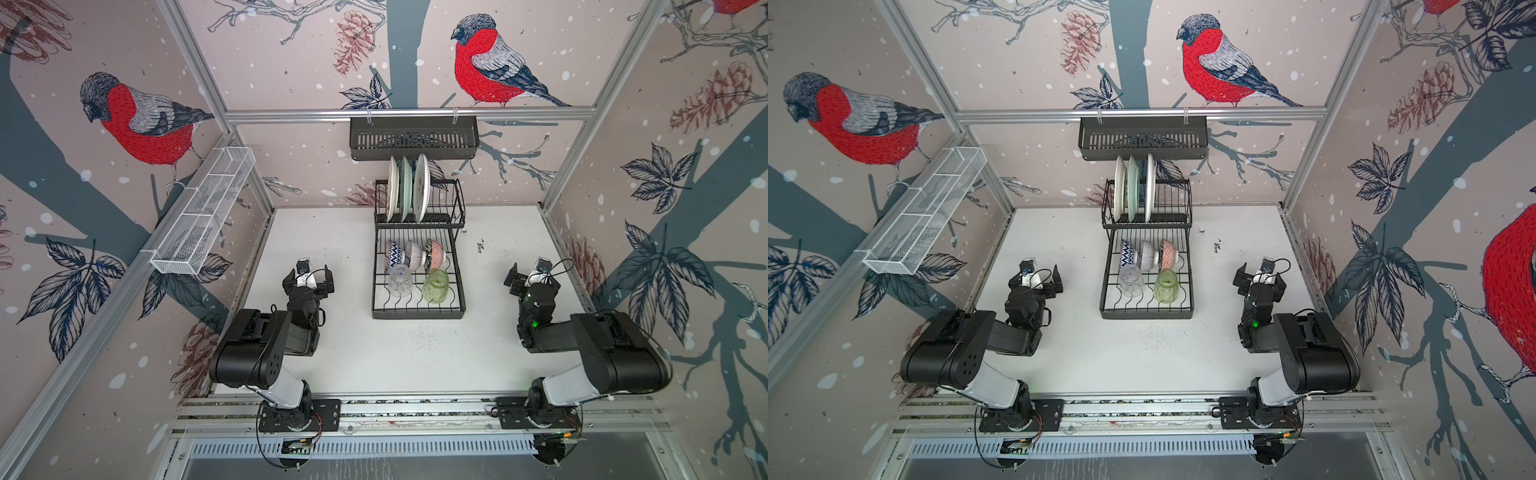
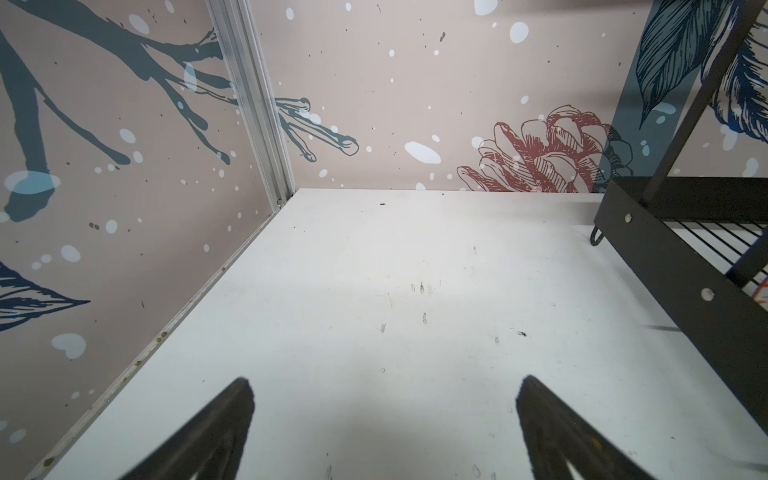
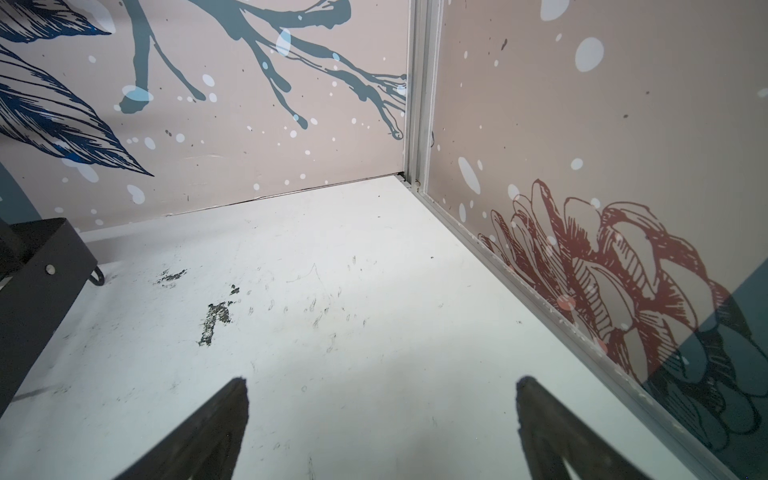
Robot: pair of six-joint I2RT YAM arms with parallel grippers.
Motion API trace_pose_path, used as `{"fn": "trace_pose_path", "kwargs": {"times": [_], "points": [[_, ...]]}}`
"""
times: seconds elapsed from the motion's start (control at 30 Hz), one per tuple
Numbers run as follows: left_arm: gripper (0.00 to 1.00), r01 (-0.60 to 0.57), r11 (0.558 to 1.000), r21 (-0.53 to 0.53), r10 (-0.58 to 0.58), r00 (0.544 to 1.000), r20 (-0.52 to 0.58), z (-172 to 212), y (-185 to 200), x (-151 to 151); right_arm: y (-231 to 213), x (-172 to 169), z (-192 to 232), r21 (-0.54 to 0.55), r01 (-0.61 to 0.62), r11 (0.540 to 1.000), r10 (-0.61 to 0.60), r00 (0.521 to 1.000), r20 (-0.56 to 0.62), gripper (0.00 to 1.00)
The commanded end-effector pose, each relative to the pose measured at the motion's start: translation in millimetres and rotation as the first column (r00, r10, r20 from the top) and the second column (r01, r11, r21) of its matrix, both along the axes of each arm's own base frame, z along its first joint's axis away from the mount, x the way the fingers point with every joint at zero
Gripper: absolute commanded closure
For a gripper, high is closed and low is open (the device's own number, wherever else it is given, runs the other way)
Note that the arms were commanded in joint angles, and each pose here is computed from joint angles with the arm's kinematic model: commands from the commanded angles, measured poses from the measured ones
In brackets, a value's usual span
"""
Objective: Unload the mixed dishes from the dish rack
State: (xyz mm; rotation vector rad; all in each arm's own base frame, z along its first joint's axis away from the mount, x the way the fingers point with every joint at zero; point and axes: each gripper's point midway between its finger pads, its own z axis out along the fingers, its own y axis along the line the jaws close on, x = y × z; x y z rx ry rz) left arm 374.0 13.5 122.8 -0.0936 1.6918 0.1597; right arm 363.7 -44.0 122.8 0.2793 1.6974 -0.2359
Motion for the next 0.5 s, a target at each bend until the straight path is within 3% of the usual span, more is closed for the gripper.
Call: {"fn": "trace_pose_path", "kwargs": {"times": [0.0, 0.13, 0.23, 0.33, 0.4, 0.47], "points": [[0.02, 0.006, 1.0, -0.008, -0.006, 0.999, 0.037, 8.7, -1.0, 0.1, 2.4, 2.2, 3.7, 0.02, -0.017, 1.0, 0.016, 1.0, 0.018, 0.0], [0.02, -0.092, 0.996, -0.012, 0.093, 0.995, 0.043, 23.8, 11.0, -5.8, 6.9, 4.4, 15.5, -0.011, -0.026, 1.0, 0.026, 0.999, 0.04, 0.0], [0.02, -0.123, 0.992, -0.021, 0.123, 0.992, 0.031, 33.7, 14.1, -8.5, 7.7, 9.9, 21.3, -0.026, 0.014, 1.0, -0.015, 1.0, -0.016, 0.0], [0.02, -0.247, 0.963, -0.11, 0.25, 0.968, 0.017, 43.9, 24.8, -18.2, 9.0, 6.1, 35.7, -0.027, 0.044, 0.999, -0.045, 0.999, -0.012, 0.0], [0.02, -0.252, 0.953, -0.167, 0.259, 0.966, 0.017, 55.3, 18.7, -21.9, 9.0, 7.7, 43.2, 0.063, 0.075, 0.995, -0.072, 0.997, -0.039, 0.0], [0.02, -0.271, 0.941, -0.2, 0.281, 0.959, 0.025, 68.0, 11.8, -28.0, 23.7, 10.8, 49.7, 0.126, 0.013, 0.992, -0.002, 0.997, -0.083, 0.0]]}}
